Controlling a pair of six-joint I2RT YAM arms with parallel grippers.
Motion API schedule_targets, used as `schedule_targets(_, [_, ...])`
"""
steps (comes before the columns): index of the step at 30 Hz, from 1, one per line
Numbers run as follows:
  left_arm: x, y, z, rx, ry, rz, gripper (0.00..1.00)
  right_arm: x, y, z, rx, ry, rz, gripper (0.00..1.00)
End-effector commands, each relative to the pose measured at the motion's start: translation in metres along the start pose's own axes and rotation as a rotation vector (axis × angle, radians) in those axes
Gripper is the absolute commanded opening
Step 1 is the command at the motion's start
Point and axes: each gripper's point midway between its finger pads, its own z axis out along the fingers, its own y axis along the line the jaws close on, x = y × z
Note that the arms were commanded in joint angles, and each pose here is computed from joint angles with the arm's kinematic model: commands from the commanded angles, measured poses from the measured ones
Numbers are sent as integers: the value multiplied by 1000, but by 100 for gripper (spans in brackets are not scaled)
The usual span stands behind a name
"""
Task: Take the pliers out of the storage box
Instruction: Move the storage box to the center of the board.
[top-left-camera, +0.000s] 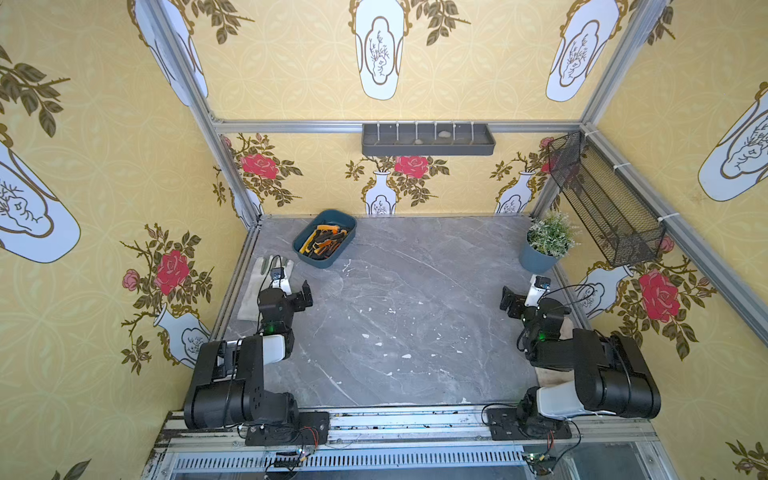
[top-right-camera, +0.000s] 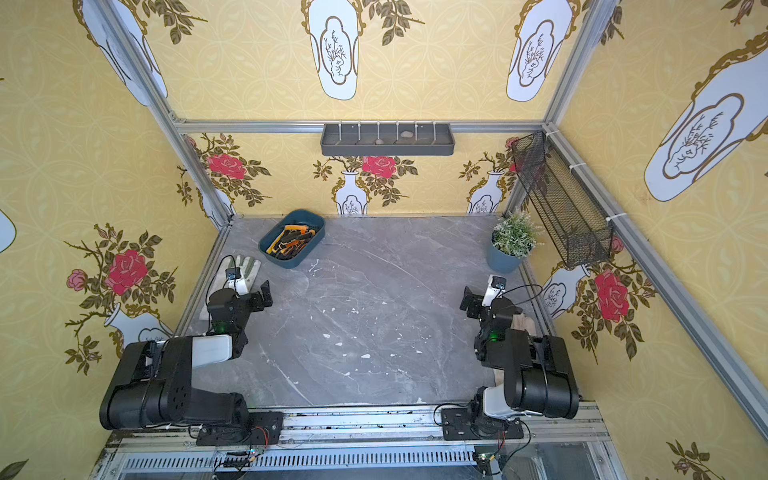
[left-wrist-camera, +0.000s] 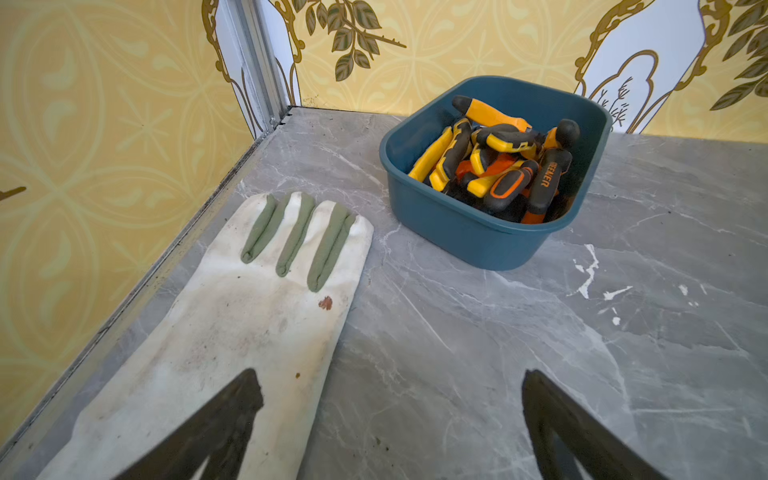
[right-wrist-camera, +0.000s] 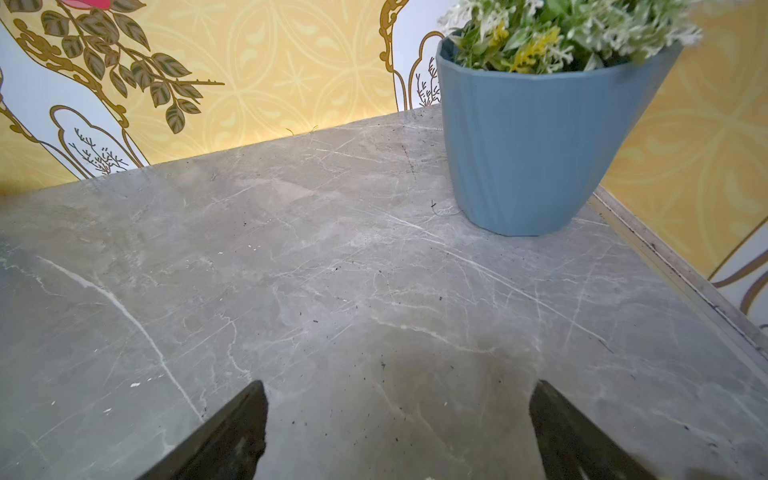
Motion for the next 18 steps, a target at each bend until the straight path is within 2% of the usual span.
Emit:
schedule_targets(1, [0,0,0,3,0,0,99,-3,-1,0,6,-13,1,97])
schedule_targets(18, [0,0,0,3,0,1,99,-2,-1,0,6,-9,1,97])
